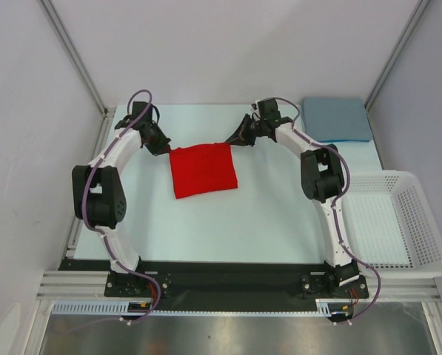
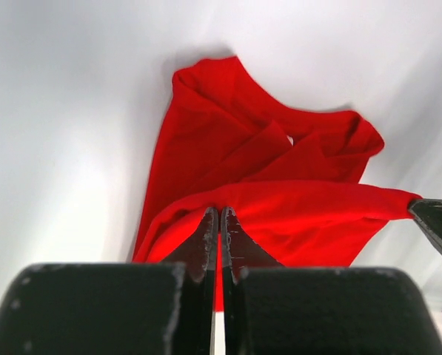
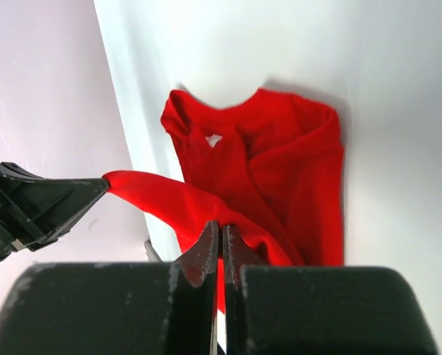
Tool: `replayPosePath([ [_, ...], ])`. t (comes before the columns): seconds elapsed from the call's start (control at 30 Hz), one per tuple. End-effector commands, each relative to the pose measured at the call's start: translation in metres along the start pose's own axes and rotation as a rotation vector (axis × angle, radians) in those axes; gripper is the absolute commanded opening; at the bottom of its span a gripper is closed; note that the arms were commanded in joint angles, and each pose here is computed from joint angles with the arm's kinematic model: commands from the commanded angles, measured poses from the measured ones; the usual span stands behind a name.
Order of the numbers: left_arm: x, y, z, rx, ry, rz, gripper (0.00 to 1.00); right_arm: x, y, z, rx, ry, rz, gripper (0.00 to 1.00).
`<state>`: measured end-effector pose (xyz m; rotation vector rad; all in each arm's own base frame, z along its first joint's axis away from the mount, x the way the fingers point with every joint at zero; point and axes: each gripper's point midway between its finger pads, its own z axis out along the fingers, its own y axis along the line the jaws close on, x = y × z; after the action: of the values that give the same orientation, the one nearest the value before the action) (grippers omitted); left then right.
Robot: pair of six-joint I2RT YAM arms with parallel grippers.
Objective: Fold and stack the t-shirts
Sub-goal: Fold the tshirt
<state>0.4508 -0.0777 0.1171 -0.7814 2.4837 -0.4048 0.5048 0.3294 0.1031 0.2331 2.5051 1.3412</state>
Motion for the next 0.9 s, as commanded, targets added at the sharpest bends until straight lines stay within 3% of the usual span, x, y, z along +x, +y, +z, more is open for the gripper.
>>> replayPosePath([
  [0.0,-0.030,-0.014,-0.008,0.055,-0.064,-0.001,0.00,-0.023,0.027,0.003,-0.099,-0.031,-0.019,0.00],
  [0.87,-0.059,-0.017,0.045,0.087,-0.042,-0.033,0.00,-0.061,0.002,0.029,-0.180,-0.062,0.092,0.00],
])
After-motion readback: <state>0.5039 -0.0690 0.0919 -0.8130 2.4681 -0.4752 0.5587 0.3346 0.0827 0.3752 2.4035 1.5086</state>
